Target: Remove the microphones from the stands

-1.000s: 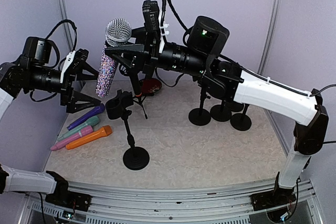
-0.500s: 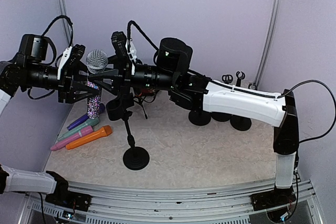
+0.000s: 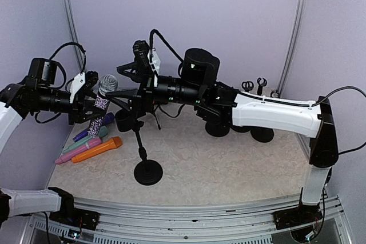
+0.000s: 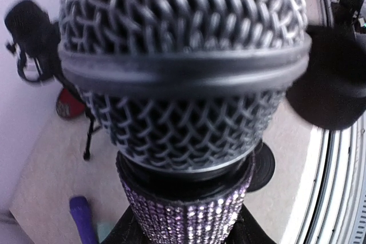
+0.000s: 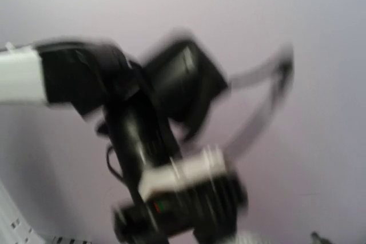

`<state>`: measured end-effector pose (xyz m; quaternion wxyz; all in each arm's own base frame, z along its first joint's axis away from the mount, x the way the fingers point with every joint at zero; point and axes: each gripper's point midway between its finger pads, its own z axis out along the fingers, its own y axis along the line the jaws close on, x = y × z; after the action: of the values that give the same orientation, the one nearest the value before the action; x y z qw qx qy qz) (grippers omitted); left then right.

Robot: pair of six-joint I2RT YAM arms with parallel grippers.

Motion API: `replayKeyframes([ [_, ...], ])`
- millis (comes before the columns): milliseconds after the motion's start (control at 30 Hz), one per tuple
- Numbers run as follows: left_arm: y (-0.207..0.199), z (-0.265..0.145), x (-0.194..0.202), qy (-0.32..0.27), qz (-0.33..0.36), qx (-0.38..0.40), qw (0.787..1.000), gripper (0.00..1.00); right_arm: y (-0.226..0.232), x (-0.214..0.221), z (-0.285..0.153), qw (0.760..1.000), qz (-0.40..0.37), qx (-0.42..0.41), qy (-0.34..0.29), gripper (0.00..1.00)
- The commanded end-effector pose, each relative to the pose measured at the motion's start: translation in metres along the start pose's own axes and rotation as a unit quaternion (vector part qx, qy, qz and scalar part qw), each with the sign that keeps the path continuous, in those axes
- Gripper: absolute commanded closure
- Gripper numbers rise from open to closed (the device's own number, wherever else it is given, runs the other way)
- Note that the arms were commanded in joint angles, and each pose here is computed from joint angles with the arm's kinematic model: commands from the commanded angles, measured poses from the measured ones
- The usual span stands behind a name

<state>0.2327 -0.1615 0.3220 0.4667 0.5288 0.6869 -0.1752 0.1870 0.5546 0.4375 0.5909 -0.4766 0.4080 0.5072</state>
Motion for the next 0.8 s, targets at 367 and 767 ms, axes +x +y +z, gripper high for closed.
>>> replayKeyframes([
  [367,0.004,0.062,0.206,0.226,-0.062,-0.057,0.97,0.93,-0.021,0.01,-0.122,0.995,0.027,0.091,0.023,0.15],
  [767,0.004,0.083,0.286,0.332,-0.073,-0.062,0.938,0.87,-0.003,0.134,-0.155,0.978,0.143,0.106,0.11,0.3],
])
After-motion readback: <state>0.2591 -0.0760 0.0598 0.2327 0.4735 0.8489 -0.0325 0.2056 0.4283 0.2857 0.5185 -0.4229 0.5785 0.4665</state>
